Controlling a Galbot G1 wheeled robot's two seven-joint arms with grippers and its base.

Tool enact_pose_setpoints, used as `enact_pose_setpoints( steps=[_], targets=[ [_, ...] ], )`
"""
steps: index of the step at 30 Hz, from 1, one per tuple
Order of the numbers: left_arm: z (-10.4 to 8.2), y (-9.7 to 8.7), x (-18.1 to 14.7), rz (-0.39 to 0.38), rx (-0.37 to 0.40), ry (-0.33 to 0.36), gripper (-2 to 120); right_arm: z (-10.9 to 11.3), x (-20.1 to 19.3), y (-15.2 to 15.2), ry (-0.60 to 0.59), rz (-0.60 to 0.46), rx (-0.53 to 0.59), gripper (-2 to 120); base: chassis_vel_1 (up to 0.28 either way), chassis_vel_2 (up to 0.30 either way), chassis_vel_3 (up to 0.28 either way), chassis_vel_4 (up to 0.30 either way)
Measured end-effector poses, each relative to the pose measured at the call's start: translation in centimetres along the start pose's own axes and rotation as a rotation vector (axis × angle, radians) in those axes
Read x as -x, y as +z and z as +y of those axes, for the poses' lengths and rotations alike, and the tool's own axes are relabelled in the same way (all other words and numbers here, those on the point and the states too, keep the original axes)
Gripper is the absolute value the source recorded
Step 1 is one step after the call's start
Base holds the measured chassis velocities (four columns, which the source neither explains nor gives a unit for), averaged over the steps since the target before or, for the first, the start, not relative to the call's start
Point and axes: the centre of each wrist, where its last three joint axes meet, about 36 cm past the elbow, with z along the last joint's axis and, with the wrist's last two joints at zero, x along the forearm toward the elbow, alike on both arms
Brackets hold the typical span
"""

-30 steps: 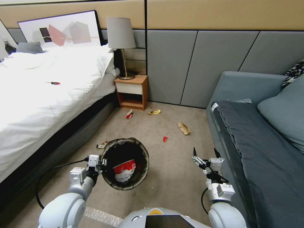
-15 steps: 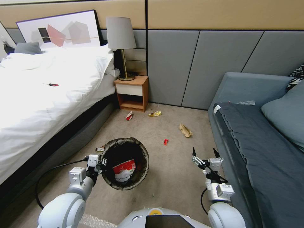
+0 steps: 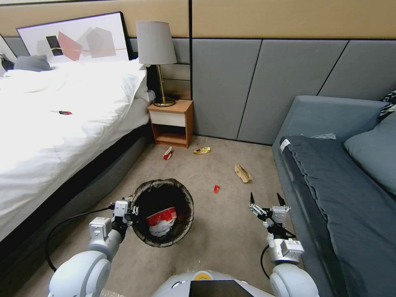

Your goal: Pick up the trash bin, then pick up the garbage from the floor and place it into the trash bin.

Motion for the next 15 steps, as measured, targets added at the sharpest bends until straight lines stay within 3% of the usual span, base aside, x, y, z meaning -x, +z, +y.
enact_pose_setpoints(
  steps=[15],
  targets=[
    [0.03, 0.03, -0.05, 0.001, -0.002, -0.002, 1, 0.11, 0.03, 0.15, -0.004, 0.003, 0.002, 100, -0.083, 0.068, 0.075, -0.077]
  ],
)
